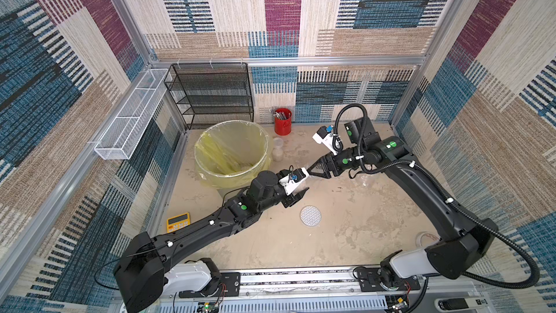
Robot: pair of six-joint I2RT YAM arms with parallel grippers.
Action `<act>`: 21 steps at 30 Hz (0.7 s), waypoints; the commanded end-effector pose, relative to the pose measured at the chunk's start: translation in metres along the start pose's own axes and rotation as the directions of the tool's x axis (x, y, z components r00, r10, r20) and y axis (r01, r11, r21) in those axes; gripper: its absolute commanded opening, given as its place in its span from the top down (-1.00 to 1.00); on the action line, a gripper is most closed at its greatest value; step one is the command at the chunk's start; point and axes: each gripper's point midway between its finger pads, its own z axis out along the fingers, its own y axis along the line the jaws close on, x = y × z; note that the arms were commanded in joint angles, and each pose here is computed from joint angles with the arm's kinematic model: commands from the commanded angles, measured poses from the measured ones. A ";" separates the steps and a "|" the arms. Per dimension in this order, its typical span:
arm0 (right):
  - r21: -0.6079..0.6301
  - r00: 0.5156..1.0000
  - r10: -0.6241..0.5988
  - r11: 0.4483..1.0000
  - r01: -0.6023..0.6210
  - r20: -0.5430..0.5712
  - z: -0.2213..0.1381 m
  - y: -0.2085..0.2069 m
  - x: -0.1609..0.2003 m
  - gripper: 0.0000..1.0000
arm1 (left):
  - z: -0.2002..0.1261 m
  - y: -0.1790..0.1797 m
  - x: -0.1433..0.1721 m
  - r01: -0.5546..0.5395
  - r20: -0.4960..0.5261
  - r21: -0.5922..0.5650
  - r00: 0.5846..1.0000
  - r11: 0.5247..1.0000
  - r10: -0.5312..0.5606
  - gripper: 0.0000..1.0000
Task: Empty moldy rice from jars
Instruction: Unscrew the lid from the jar.
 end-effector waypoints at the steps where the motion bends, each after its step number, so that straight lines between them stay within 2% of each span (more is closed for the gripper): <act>1: 0.106 0.968 -0.247 0.965 0.242 0.038 0.003 -0.021 -0.023 -0.09 | -0.004 -0.023 0.004 -0.013 -0.009 0.125 1.000 0.992 0.015 0.66; 3: 0.112 0.968 -0.251 0.962 0.249 0.002 0.011 -0.030 -0.018 -0.08 | -0.004 -0.023 0.006 -0.012 -0.015 0.126 1.000 0.992 0.014 0.67; 7: 0.090 0.954 -0.299 0.950 0.298 0.002 0.009 -0.025 -0.024 -0.06 | -0.008 -0.021 0.011 -0.010 -0.025 0.125 1.000 0.992 0.013 0.69; 14: 0.044 0.919 -0.392 0.919 0.391 0.030 0.002 -0.009 -0.022 -0.13 | -0.018 -0.012 0.014 -0.005 -0.026 0.110 1.000 0.994 0.008 0.73; 19: 0.031 0.927 -0.375 0.927 0.375 0.023 0.009 -0.012 -0.012 -0.12 | -0.018 -0.012 0.012 0.010 -0.016 0.115 1.000 0.993 -0.008 0.74; 21: 0.065 0.930 -0.367 0.929 0.365 0.021 0.010 -0.019 -0.011 -0.13 | -0.017 -0.012 0.012 0.016 -0.016 0.114 1.000 0.993 -0.015 0.74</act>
